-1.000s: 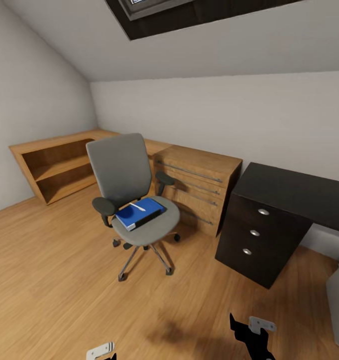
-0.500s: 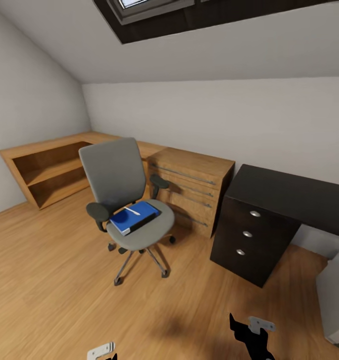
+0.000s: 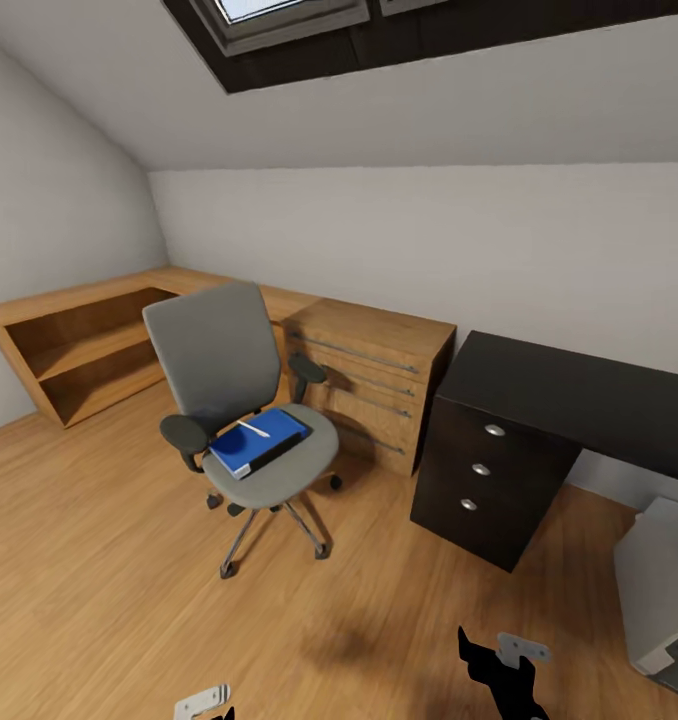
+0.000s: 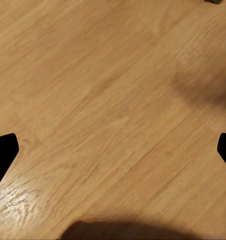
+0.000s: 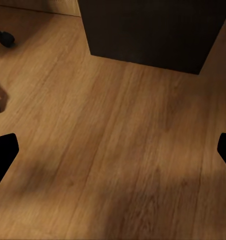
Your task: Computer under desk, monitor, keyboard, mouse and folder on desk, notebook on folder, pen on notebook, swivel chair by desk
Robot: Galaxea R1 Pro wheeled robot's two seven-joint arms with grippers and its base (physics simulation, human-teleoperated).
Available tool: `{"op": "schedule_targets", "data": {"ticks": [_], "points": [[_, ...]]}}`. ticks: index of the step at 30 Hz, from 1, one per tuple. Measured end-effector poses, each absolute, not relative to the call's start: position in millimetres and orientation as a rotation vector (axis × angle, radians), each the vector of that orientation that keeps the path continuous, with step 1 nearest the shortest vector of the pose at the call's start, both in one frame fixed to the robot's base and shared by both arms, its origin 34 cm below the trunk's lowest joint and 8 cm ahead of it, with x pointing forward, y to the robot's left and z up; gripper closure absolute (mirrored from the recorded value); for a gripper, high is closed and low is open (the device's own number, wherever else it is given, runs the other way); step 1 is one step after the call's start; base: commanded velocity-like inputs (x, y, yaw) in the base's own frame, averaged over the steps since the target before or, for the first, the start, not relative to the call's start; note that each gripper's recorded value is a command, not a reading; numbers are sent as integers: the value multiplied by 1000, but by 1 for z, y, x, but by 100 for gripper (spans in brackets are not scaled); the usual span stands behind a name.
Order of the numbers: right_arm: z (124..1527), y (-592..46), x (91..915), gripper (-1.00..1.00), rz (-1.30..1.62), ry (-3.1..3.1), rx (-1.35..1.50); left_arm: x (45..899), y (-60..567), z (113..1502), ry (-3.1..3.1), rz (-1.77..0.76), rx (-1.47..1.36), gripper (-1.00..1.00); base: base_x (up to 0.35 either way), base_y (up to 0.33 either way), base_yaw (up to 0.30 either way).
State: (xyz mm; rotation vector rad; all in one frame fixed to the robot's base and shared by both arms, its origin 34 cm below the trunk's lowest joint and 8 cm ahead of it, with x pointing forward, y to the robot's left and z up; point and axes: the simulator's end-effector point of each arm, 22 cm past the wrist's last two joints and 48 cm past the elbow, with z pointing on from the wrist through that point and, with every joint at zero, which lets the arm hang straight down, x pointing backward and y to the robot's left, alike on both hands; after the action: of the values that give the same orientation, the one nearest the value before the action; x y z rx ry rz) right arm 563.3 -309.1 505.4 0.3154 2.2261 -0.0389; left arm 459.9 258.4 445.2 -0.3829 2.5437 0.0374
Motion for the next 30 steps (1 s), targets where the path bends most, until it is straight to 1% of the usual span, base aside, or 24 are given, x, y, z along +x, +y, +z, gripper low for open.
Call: {"op": "schedule_targets", "data": {"ticks": [14,26,30], "points": [[519,-309,564,-100,-39,2228,314,452,248,455,2566,23,-384,-100,0,0,-9],[527,-310,564,-100,-41,2227,313,455,249,464,2552,26,-386,-100,0,0,-217],[534,-310,565,-100,-41,2227,313,456,250,472,2545,28,-386,-100,0,0,-140]]}}
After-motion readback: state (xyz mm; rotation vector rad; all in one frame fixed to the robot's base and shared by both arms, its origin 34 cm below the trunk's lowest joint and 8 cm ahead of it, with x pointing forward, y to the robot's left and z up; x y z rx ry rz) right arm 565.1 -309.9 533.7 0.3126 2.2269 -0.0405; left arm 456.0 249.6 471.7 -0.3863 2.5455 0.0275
